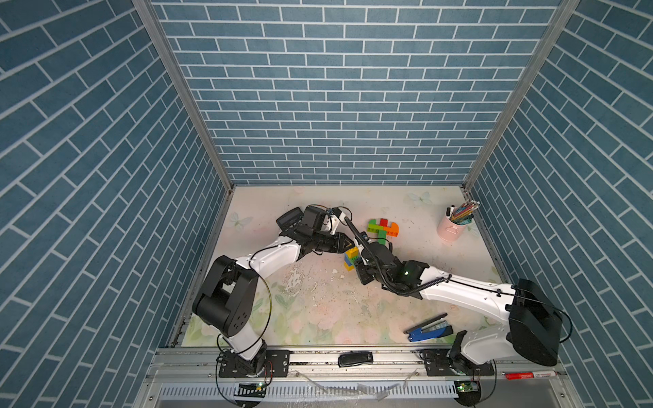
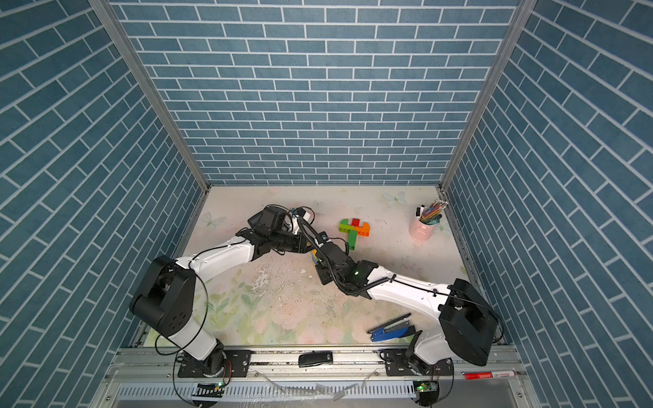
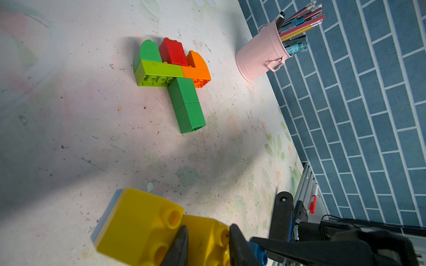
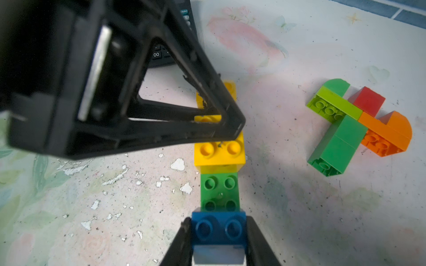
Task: Assemble a fork with lego
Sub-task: Assemble the lego brick with the lego brick.
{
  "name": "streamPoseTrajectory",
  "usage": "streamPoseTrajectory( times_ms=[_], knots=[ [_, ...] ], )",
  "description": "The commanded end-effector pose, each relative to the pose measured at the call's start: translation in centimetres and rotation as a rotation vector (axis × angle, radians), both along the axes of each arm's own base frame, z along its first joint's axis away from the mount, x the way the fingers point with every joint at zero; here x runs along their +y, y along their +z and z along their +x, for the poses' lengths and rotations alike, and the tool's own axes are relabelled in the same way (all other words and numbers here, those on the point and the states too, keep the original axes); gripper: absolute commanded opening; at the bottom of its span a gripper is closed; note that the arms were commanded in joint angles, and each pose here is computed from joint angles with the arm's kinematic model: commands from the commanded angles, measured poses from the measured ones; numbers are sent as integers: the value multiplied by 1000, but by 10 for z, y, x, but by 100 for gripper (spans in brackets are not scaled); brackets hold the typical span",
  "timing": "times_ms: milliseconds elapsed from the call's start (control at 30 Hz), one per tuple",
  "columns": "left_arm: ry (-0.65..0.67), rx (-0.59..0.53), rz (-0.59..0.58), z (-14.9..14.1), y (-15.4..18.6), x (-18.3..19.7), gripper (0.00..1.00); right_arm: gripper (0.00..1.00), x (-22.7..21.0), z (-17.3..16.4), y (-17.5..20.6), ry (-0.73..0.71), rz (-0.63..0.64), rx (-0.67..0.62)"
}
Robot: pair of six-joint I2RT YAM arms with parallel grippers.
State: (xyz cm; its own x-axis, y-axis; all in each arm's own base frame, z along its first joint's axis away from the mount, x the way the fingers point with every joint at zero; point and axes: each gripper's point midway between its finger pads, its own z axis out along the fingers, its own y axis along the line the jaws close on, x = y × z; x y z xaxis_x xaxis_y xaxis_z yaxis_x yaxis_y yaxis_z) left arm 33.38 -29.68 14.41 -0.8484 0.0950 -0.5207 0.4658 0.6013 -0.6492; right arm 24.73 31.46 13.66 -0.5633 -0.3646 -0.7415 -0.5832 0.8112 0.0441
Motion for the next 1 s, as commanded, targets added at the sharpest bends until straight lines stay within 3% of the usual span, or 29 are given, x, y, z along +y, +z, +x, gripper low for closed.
streamPoseTrajectory(
  times_ms=[0, 767, 867, 900, 967],
  knots=[
    [11, 61, 60, -5, -23, 6, 32, 28, 1, -3, -13, 35, -32, -11],
    [12, 63, 63, -5, -23, 6, 32, 30, -14, -2, -39, -8, -102, -8],
    [11, 65, 63, -5, -24, 6, 32, 44, -9, -5, -38, 10, -78, 1],
    [11, 63, 63, -5, -24, 6, 32, 57, -7, -5, -37, 18, -61, 2],
    [10, 64, 62, -5, -24, 6, 32, 61, -1, -6, -29, 30, -18, -6]
  ],
)
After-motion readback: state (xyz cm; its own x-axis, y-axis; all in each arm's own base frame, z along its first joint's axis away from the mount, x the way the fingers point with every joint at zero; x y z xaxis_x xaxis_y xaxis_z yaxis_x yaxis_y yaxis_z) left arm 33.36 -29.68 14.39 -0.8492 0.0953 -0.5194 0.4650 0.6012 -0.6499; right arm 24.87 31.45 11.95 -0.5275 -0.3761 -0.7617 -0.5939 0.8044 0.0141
